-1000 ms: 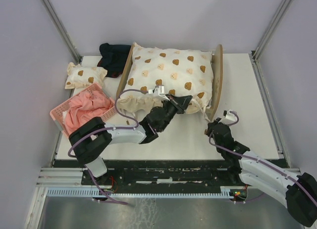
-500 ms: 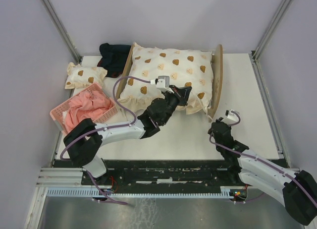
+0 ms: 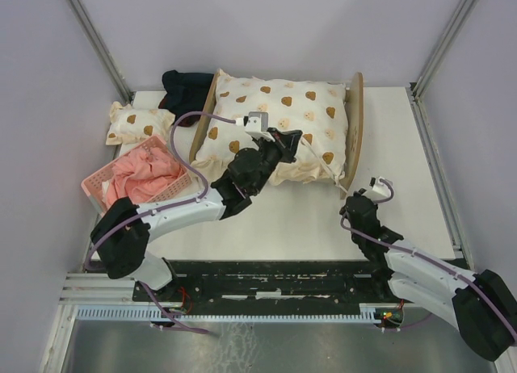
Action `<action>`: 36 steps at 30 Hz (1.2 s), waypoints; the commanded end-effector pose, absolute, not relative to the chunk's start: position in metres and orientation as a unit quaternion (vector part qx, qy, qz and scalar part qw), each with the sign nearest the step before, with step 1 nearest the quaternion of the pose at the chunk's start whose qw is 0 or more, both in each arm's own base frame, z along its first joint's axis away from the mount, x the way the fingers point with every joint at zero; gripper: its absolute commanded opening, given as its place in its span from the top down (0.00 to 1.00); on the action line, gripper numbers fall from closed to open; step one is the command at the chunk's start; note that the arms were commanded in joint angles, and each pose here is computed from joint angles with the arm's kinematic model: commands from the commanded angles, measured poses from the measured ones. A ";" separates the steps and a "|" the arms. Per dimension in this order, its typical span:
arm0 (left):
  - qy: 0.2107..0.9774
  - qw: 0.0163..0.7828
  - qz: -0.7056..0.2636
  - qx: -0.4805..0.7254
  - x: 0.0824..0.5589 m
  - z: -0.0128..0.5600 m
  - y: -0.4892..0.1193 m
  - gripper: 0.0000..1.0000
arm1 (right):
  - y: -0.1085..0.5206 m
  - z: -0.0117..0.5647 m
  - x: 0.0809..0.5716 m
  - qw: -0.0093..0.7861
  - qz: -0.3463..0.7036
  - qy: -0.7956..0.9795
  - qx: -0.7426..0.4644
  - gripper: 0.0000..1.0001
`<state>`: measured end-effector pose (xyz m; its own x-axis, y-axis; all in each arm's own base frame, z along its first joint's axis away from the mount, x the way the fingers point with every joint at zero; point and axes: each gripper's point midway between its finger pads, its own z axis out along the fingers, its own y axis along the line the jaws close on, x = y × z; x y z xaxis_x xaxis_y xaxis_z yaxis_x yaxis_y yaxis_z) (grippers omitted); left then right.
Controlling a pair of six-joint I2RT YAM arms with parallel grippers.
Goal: Set up the pet bed
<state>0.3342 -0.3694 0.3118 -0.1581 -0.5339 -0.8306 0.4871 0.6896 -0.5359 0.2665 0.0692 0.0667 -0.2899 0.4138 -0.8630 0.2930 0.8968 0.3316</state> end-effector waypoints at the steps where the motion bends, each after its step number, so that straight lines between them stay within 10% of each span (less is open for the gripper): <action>1: 0.600 0.688 -0.407 -0.012 0.333 0.375 -0.353 0.97 | 0.065 0.075 0.275 0.564 0.058 0.784 0.252 0.98; 36: 0.595 0.664 -0.448 0.066 0.311 0.380 -0.341 0.97 | 0.058 0.072 0.274 0.565 0.068 0.784 0.248 0.98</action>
